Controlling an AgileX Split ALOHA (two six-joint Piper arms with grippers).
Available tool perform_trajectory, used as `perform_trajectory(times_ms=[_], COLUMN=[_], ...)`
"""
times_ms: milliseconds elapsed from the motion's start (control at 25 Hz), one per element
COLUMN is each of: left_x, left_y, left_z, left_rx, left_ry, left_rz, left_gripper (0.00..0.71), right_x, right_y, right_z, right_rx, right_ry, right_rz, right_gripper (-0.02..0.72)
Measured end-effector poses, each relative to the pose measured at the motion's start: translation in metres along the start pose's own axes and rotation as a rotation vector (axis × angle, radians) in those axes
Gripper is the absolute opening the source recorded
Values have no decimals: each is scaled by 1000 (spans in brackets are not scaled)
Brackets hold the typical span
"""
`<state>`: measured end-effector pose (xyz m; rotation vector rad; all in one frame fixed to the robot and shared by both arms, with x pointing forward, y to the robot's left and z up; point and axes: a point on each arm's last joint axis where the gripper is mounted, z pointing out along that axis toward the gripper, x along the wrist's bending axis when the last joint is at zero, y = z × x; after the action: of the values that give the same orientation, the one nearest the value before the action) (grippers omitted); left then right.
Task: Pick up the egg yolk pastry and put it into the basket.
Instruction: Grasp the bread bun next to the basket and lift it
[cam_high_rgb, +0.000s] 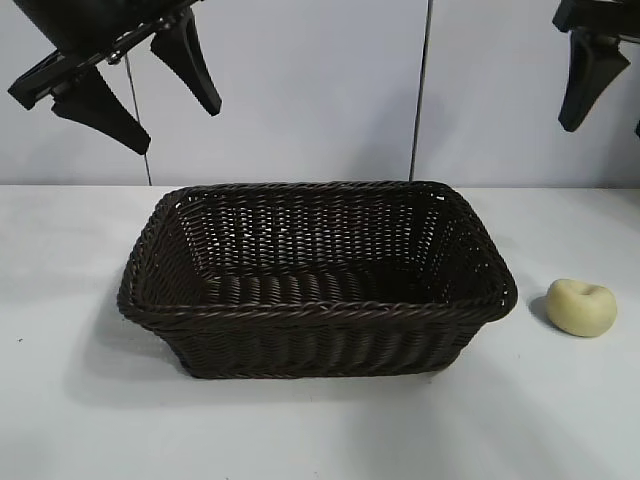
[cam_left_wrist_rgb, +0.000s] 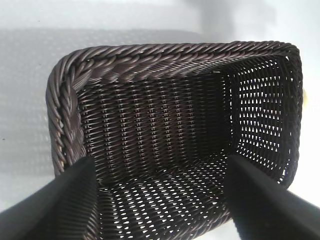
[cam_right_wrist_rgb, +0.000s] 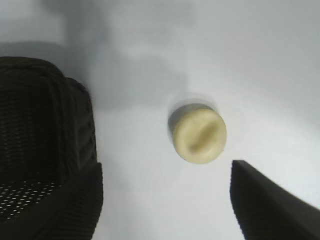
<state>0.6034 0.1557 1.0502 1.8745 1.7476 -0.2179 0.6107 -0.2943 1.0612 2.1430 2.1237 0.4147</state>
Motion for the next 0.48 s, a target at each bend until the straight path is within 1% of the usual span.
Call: perform_trajectory(times_ms=[480], left_x=[0], left_y=[0], left_z=[0], left_rx=[0], left_ry=[3], left_rz=[2], left_gripper=[522], right_x=[-8], right_y=[2], right_z=[76], right_rx=[214], right_ry=[12], right_rz=[33], right_gripper=[519])
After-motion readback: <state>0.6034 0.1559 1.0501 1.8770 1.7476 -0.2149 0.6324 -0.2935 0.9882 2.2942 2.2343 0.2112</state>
